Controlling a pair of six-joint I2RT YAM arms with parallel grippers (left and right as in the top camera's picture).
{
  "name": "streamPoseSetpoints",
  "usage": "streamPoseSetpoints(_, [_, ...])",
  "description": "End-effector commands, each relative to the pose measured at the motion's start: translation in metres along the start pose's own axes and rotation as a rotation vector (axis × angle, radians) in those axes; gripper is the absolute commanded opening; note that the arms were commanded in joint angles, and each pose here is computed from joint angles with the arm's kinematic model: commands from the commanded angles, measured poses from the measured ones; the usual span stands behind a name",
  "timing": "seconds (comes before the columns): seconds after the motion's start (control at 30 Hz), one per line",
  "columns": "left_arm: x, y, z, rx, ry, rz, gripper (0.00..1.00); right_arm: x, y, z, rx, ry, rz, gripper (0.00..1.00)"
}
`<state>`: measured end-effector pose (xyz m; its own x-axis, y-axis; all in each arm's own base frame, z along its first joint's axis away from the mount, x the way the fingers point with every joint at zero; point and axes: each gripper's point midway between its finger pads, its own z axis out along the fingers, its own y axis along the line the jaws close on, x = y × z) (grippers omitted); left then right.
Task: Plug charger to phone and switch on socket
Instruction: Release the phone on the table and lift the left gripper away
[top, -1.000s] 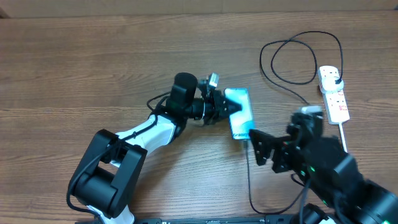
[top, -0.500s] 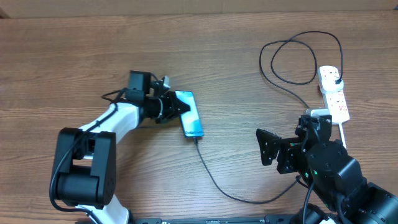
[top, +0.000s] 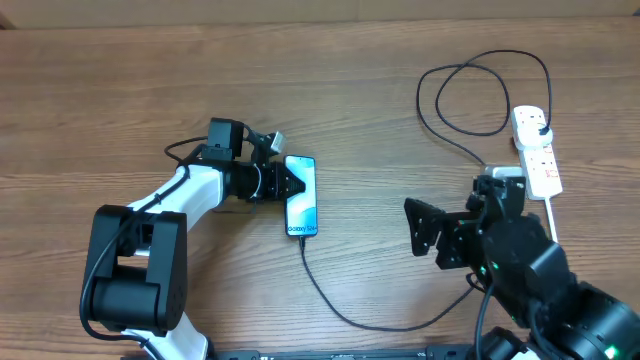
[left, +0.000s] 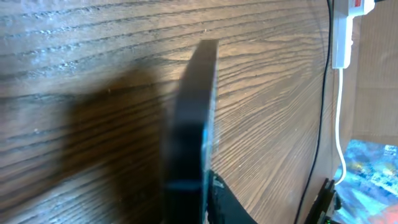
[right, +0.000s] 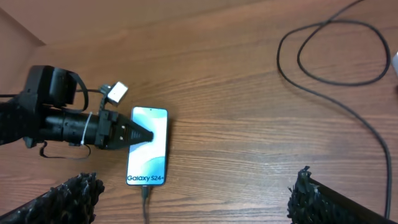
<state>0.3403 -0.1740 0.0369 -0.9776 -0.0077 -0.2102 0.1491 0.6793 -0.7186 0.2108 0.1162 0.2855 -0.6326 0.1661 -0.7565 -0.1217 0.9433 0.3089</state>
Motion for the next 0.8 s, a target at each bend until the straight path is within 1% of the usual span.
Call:
streamPoseSetpoints(0.0, [-0.009, -0.009, -0.004, 0.009, -0.021, 0.08, 0.18, -0.006, 0.003, 0.003, 0.005, -0.002, 0.042, 1.0])
streamPoseSetpoints(0.1, [-0.007, -0.009, -0.003, 0.009, -0.014, 0.075, 0.19, -0.001, 0.005, 0.015, 0.025, 0.037, 0.03, 1.0])
streamPoseSetpoints(0.23, [-0.003, -0.007, -0.001, 0.009, 0.005, 0.054, 0.16, 0.007, 0.006, 0.031, 0.057, 0.086, 0.014, 1.0])
streamPoseSetpoints(0.37, [0.007, -0.007, 0.01, 0.056, 0.052, 0.04, 0.16, 0.017, 0.006, 0.045, 0.086, 0.146, -0.004, 1.0])
streamPoseSetpoints(0.43, [0.014, -0.003, 0.019, 0.055, 0.081, 0.034, 0.16, 0.023, 0.006, 0.051, 0.094, 0.176, -0.01, 1.0])
streamPoseSetpoints(0.6, [0.022, 0.008, 0.031, 0.05, 0.114, 0.01, 0.18, 0.033, 0.001, 0.058, 0.13, 0.228, -0.027, 1.0])
streamPoseSetpoints(0.7, [0.026, 0.013, 0.035, 0.046, 0.128, -0.004, 0.19, 0.034, 0.001, 0.059, 0.131, 0.231, -0.028, 1.0])
streamPoseSetpoints(0.77, [0.026, 0.017, 0.036, 0.03, 0.13, -0.008, 0.23, 0.034, 0.001, 0.059, 0.131, 0.231, -0.028, 1.0])
